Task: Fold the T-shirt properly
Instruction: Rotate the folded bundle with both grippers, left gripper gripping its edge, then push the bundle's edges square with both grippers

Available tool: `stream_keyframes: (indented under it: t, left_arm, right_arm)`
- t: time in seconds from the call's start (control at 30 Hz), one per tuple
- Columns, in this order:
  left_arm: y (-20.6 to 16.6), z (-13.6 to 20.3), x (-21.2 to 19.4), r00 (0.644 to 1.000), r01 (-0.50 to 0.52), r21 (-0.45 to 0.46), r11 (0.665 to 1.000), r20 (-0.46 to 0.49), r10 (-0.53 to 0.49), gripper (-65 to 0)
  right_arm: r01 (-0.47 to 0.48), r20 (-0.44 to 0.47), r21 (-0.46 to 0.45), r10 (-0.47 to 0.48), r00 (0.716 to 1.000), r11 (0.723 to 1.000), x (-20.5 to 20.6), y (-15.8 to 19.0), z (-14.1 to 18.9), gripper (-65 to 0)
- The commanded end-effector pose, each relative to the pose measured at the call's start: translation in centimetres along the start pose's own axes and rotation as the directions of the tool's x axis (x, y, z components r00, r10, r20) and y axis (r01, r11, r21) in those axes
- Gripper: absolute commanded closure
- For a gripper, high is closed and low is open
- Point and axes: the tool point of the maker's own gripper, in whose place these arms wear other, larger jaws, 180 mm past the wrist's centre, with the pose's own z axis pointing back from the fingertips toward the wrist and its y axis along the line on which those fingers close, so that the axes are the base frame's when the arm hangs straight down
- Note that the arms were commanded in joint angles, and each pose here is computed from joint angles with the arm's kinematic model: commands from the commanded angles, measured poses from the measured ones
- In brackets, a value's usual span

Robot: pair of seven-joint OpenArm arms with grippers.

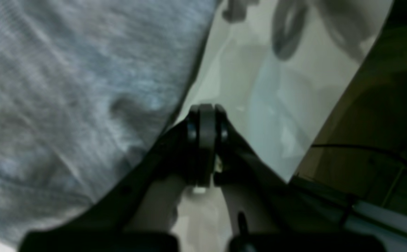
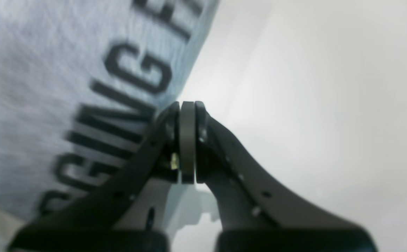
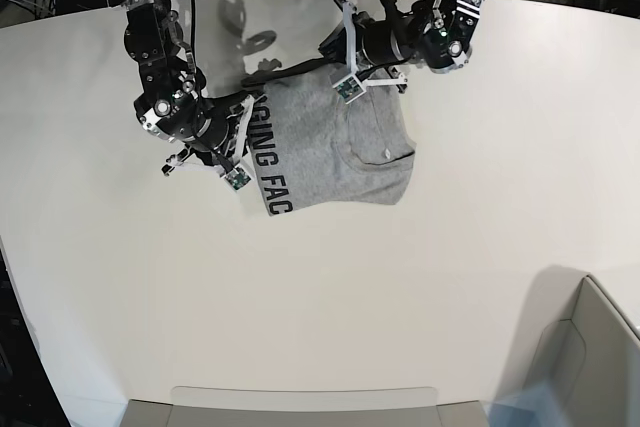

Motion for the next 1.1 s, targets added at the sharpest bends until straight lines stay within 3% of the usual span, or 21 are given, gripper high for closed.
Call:
stream_keyframes:
  t: [0.0, 0.13, 0.33, 0.47, 0.63, 0.87, 0.97, 1.07]
  left_arm:
    - [0.5, 0.1, 0.0, 1.0, 0.012, 0.017, 1.0, -0.006, -0.012, 0.0]
    - [4.8, 1.9, -0.9, 0.998, -0.071, 0.131, 0.989, 0.006, 0.07, 0.0]
    - [13.4, 6.5, -0.9, 0.971, -0.234, 0.315, 0.92, 0.114, 0.208, 0.0]
    - [17.6, 7.5, 1.4, 0.947, -0.306, 0.34, 0.889, 0.205, 0.248, 0.0]
    - [20.0, 8.2, 6.7, 0.906, -0.327, 0.326, 0.887, 0.377, 0.195, 0.0]
    - [19.8, 11.2, 12.7, 0.831, -0.288, 0.342, 0.895, 0.553, 0.056, 0.0]
    - [18.3, 12.8, 15.1, 0.799, -0.252, 0.362, 0.897, 0.602, -0.019, 0.0]
    - [18.9, 13.4, 15.1, 0.805, -0.272, 0.413, 0.869, 0.593, -0.03, 0.0]
  right_arm:
    - [-0.017, 0.037, -0.001, 0.017, 0.999, 1.0, 1.3, -0.2, 0.2, 0.0]
    - [-0.058, 0.015, 0.055, 0.057, 0.998, 0.997, 0.6, 2.5, -0.4, 0.0]
    - [-0.181, 0.03, 0.197, 0.178, 0.984, 0.964, 0.0, 9.8, 0.0, 0.0]
    - [-0.22, 0.082, 0.225, 0.207, 0.975, 0.949, 0.9, 12.0, 1.3, 0.0]
    - [-0.239, 0.188, 0.205, 0.202, 0.961, 0.949, 3.3, 12.6, 4.1, 0.0]
    - [-0.127, 0.221, 0.026, 0.118, 0.968, 0.992, 4.4, 5.2, 6.3, 0.0]
    - [-0.076, 0.229, -0.045, 0.084, 0.97, 0.996, 5.0, 1.7, 6.4, 0.0]
    - [-0.07, 0.199, -0.063, 0.081, 0.977, 0.996, 4.8, 0.1, 5.3, 0.0]
